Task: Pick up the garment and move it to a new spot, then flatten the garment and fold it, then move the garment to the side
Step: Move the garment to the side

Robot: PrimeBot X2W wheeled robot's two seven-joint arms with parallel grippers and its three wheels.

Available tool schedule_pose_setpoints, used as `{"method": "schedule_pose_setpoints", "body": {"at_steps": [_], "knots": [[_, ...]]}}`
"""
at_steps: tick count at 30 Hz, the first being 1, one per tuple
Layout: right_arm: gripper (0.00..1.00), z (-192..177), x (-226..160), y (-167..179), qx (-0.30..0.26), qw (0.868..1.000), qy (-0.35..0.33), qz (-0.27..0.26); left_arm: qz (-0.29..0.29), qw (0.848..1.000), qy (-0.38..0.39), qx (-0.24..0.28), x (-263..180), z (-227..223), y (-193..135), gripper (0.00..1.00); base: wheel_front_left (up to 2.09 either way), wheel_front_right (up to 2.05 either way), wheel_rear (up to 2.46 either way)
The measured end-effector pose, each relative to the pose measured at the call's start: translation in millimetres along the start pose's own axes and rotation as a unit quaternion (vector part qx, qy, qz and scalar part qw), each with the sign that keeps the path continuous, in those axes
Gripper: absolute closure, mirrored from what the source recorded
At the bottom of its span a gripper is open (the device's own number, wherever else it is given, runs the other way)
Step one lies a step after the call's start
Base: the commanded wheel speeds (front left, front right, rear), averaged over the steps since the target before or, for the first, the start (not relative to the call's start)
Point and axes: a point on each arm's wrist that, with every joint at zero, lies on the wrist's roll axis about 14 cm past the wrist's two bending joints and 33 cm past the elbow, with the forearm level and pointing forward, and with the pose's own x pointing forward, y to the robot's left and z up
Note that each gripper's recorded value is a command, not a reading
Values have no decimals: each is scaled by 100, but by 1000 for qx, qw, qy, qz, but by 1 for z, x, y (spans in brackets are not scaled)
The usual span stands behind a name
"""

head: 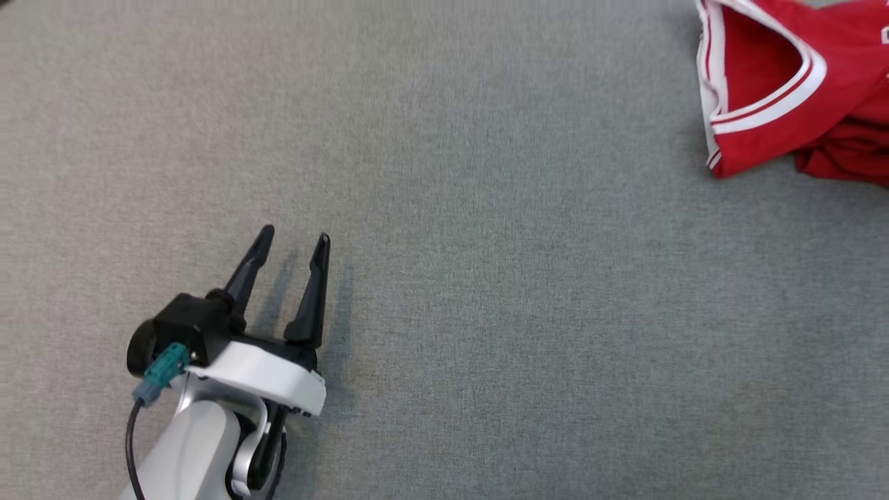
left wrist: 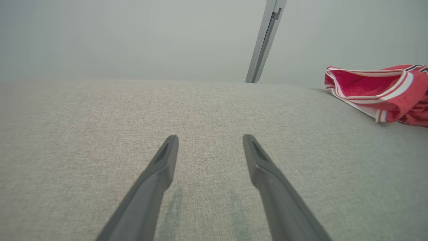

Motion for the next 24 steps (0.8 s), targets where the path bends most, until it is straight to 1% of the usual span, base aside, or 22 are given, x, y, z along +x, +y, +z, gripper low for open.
{"method": "schedule_pose_setpoints", "body": {"at_steps": [3,6,10,13,15,18,21,24], "knots": [[0,10,-15,-3,-26,999,-26,-12,3,1000,-10,-2,-11,8,-2,0,0,0,0],[0,28,-34,-8,-38,996,-72,-23,7,1000,-24,0,-21,20,-1,0,0,0,0],[0,59,-67,-14,-26,986,-164,-32,12,999,-43,0,-35,35,-1,0,0,0,0],[0,76,-89,-9,-1,974,-227,-26,18,998,-57,1,-44,45,1,0,0,0,0],[0,77,-100,1,16,967,-254,-14,18,998,-67,2,-50,51,0,0,0,0,0],[0,83,-118,12,43,952,-302,3,21,997,-79,5,-58,60,1,0,0,0,0],[0,75,-130,23,77,942,-326,20,26,996,-89,3,-66,66,1,0,0,0,0],[0,55,-140,34,110,935,-334,38,38,995,-95,4,-77,70,6,0,0,0,0]]}}
